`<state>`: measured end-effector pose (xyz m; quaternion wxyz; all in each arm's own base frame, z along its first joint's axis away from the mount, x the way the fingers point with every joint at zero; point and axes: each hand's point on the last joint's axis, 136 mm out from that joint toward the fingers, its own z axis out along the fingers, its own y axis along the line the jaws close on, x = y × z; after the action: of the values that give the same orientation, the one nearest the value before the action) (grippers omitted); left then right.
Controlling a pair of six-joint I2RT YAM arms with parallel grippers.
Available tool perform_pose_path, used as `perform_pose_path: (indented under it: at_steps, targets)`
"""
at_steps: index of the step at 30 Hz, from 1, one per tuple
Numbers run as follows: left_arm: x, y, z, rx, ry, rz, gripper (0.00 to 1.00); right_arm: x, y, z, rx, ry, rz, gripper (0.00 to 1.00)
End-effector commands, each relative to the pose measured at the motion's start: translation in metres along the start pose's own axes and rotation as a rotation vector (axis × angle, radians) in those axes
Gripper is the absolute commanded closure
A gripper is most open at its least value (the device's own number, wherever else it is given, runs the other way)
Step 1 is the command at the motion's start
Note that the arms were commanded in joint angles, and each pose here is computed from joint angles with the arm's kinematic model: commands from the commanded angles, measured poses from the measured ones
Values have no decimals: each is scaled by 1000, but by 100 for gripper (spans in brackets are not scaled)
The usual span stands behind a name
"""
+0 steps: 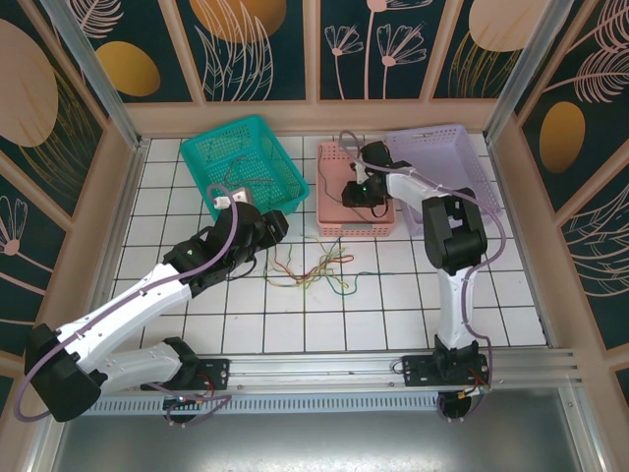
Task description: Untangle the cables
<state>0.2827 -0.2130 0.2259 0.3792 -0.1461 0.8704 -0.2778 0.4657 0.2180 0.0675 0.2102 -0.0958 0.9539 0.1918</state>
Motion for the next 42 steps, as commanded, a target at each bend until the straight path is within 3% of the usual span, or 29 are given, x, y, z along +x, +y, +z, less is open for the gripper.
perform_pose_path:
  at_steps: [1, 7, 10, 17, 21, 27, 36, 42]
  targets:
    - [2, 8, -2, -24, -1, -13, 41, -25, 13, -40, -5, -102, 12, 65]
    - [8, 20, -2, -59, 12, -26, 41, -25, 27, -71, -16, -171, 46, 66]
    - [17, 27, 0, -69, 41, -26, 41, -7, 45, -80, -48, -173, 49, 66]
    - [59, 58, 7, -125, 180, -41, 40, 96, 81, -100, -56, -58, 161, 66]
    - [84, 72, 13, -141, 259, -45, 39, 152, 73, -105, -54, 44, 287, 65]
    - [116, 82, 22, -152, 381, -67, 36, 200, 41, -122, 4, 96, 518, 60]
    - [121, 74, 31, -170, 395, -294, 35, 213, 23, -94, 96, 164, 1016, 59]
    - [136, 74, 34, -128, 411, -583, 35, 218, 40, -73, 127, 187, 1186, 55]
